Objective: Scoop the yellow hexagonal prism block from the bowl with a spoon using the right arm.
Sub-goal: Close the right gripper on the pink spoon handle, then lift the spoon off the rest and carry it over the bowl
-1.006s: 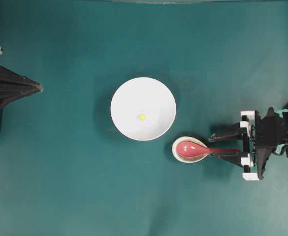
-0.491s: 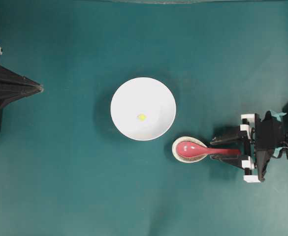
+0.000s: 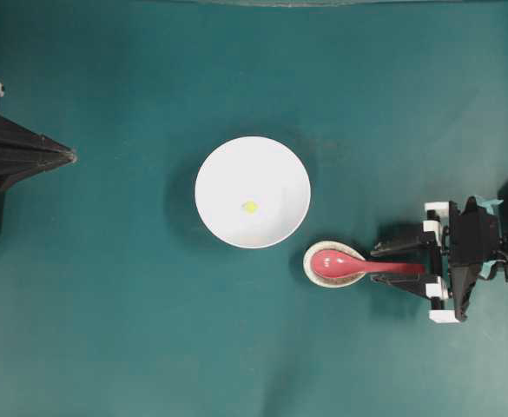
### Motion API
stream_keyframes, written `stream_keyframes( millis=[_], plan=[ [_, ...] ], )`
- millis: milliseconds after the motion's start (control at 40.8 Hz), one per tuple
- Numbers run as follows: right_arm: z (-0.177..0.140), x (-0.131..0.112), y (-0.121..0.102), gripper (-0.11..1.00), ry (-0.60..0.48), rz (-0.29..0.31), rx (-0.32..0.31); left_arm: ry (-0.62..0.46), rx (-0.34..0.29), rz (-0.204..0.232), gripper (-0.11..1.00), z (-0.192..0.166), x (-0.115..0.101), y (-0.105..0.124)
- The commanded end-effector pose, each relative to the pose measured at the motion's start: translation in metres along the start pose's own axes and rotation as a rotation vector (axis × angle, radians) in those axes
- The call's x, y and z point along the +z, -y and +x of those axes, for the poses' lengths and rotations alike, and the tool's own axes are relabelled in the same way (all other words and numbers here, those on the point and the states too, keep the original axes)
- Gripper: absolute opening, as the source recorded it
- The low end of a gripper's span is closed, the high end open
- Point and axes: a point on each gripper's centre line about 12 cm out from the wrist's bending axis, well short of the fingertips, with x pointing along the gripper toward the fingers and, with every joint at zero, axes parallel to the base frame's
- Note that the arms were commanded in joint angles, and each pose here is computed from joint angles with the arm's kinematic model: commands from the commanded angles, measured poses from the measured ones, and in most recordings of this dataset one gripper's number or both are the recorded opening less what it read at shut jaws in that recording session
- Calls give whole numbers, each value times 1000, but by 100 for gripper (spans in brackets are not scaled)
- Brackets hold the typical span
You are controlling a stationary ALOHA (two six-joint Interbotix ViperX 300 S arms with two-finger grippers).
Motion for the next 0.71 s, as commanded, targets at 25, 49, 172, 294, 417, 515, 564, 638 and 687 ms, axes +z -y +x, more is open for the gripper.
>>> stream_keyframes(
  millis=[25, 49, 172, 294, 417, 515, 564, 638, 687],
  plan=[
    [2, 4, -4, 48, 20, 9, 8, 21, 0, 5, -1, 3, 9, 0],
    [2, 4, -4, 45, 20, 10, 8, 21, 0, 5, -1, 3, 9, 0],
    [3, 5, -6, 26, 21, 11, 14, 25, 0, 5, -1, 2, 10, 0],
    [4, 9, -8, 23, 38, 18, 21, 25, 0, 5, -1, 2, 10, 0],
    [2, 18, -11, 23, 68, 24, 36, 26, 0, 5, -1, 2, 11, 0],
    [-1, 28, -13, 23, 90, 32, 48, 29, 0, 5, -1, 2, 11, 0],
    [-3, 33, -14, 23, 100, 34, 56, 31, 0, 5, -1, 2, 12, 0],
    [-5, 40, -16, 23, 109, 38, 64, 31, 0, 5, -1, 2, 12, 0],
    [-7, 46, -16, 23, 113, 40, 69, 29, 0, 3, -1, 2, 11, 0]
  ],
)
